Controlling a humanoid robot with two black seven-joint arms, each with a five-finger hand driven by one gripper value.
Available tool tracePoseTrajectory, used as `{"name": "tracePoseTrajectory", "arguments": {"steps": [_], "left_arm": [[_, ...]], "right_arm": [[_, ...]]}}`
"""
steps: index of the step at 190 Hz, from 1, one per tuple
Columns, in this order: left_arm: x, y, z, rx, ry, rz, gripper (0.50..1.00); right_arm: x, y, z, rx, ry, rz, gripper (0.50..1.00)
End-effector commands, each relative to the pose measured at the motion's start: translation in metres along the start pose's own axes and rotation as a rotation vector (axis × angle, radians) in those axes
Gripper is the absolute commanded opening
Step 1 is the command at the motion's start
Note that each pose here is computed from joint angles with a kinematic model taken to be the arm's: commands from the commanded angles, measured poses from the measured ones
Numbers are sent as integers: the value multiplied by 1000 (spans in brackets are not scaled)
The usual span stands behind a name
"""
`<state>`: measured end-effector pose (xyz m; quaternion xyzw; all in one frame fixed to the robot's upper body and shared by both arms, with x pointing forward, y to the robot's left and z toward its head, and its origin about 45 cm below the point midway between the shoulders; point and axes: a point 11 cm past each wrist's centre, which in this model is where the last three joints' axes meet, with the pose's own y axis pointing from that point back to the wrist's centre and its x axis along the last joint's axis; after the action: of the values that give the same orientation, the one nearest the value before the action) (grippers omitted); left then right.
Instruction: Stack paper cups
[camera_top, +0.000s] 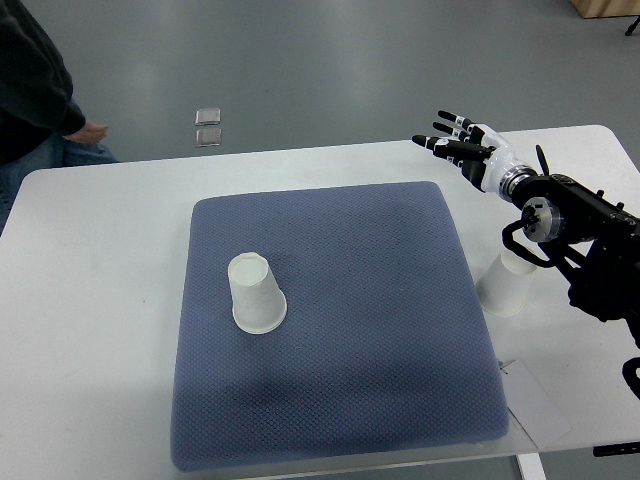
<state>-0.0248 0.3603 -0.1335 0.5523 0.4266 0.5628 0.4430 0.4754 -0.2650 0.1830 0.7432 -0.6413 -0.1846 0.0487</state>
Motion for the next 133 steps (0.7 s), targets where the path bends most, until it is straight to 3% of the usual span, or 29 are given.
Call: {"name": "tracePoseTrajectory", "arguments": {"steps": [1, 133], "left_arm": [[0, 0, 0, 0, 0, 0, 1000], [0, 0, -1, 2, 0, 1, 1000]], "right_arm": [[0, 0, 0, 0, 0, -1, 915], [-1, 0, 0, 2, -5, -2, 915]]}}
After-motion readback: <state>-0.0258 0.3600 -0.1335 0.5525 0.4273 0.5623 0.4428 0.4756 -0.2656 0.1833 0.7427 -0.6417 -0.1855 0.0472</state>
